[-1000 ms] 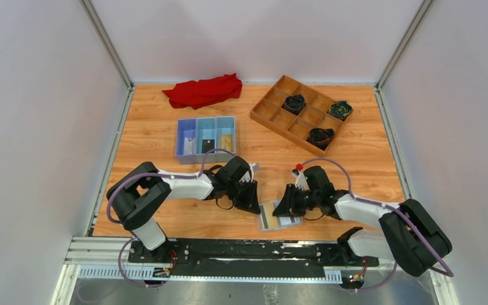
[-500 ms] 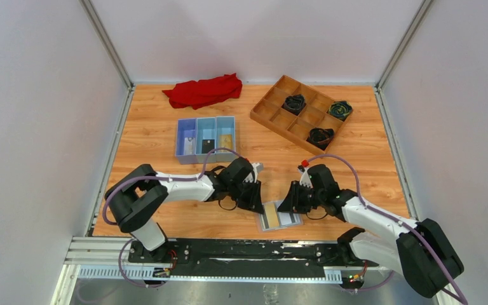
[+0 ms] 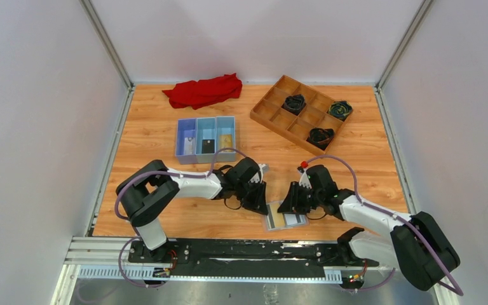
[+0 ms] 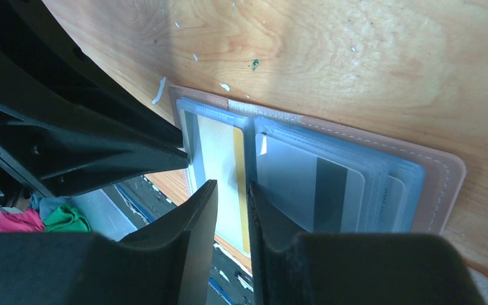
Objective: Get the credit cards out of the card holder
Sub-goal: Remove the credit card from the card holder.
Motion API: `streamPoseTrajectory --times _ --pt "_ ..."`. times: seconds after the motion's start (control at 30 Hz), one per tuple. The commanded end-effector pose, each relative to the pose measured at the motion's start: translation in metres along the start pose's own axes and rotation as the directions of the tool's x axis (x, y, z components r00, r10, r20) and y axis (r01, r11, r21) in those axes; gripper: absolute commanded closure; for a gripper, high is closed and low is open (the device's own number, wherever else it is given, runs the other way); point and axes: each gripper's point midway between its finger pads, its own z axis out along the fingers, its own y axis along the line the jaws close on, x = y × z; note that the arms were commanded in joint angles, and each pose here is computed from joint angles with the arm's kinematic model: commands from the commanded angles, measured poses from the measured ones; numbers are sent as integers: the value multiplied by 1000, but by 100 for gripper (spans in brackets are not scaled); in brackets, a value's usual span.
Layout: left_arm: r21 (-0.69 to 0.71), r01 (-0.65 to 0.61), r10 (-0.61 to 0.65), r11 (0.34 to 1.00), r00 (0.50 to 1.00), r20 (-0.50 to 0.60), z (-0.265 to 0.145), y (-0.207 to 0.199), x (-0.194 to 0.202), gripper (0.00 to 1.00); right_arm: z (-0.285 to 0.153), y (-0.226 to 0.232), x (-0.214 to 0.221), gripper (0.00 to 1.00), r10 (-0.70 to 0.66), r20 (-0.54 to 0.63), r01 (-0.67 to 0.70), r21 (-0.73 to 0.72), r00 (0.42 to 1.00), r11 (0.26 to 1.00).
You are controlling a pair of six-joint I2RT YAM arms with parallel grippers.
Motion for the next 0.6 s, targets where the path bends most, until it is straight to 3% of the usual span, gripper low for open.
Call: streamPoseTrajectory --times 0.0,0.23,0.57 --pt "-41 -24 23 999 1000 -8 10 8 2 76 1 -10 2 72 17 8 -17 14 1000 1000" --pt "-50 -26 25 998 999 -21 14 13 5 76 -5 -17 2 66 33 40 -34 25 999 999" --pt "-74 -21 18 997 999 -44 20 23 11 77 -19 -17 4 66 -6 31 4 61 1000 998"
